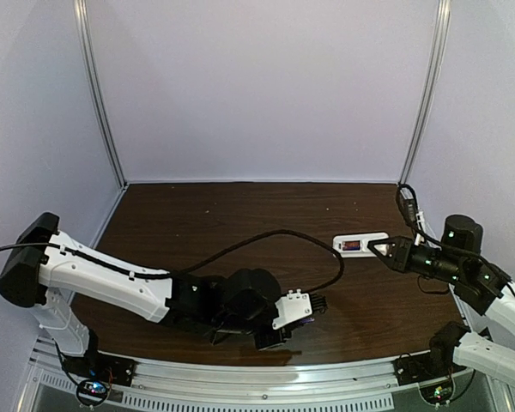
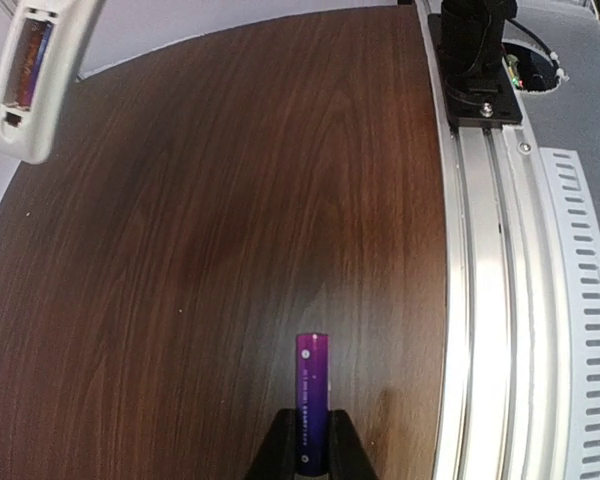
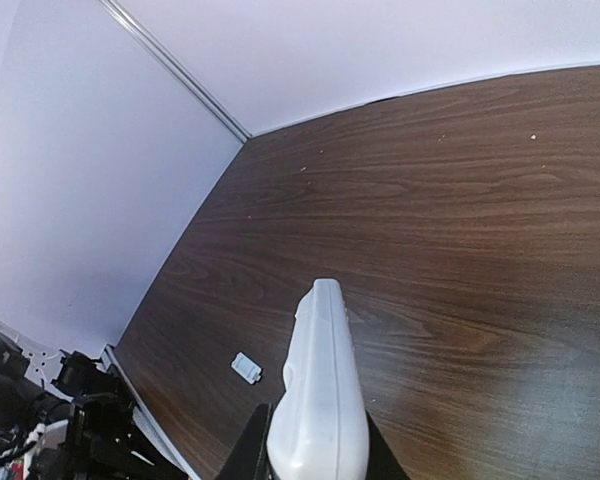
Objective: Load the batteries into the remote control
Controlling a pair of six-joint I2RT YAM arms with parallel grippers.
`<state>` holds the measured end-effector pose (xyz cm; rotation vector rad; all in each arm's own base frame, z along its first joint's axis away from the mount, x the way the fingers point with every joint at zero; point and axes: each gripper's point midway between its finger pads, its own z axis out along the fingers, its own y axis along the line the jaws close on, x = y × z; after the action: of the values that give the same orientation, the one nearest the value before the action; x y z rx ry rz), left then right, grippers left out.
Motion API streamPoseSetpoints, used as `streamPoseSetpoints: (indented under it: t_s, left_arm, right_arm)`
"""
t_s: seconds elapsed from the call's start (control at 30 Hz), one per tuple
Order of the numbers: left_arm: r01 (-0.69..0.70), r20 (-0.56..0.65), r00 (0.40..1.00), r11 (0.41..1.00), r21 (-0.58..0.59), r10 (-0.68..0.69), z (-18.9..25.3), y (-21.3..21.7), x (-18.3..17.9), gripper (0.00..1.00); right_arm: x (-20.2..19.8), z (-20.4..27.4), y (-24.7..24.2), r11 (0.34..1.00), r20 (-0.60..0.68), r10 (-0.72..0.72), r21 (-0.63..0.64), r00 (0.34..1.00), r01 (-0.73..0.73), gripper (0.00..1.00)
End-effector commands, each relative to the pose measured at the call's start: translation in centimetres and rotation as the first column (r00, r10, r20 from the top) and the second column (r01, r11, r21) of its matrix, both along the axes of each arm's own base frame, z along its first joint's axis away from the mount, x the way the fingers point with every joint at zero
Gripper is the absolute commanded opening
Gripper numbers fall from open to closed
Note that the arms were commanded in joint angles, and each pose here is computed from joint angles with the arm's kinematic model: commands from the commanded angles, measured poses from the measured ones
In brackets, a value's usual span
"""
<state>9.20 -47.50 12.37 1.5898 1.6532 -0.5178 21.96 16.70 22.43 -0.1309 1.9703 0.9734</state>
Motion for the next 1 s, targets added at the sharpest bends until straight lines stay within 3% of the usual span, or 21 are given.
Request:
streamPoseSetpoints:
  t_s: [0.0, 0.6, 0.97]
  left_arm:
    - [-0.046, -0.022, 0.999, 0.996, -0.076, 0.045, 2.0, 1.3, 1.4, 0.00]
    - [-0.170, -0.030, 0.985, 0.985, -0.003, 0.170, 4.9, 6.9, 4.1, 0.00]
    - [-0.201, -0.021, 0.979, 0.977, 0.068, 0.203, 5.5, 6.8, 4.7, 0.00]
  right_arm:
    - [-0.6, 0.3, 1.7, 0.990, 0.016, 0.096, 0.100, 0.995, -0.098, 0.00]
    - [-2.1, -1.4, 4.5, 0.913, 0.020, 0.279, 0.304, 0.960, -0.272, 0.00]
    - [-3.2, -1.3, 5.4, 0.853, 0.061, 0.361, 0.381, 0.930, -0.357, 0.00]
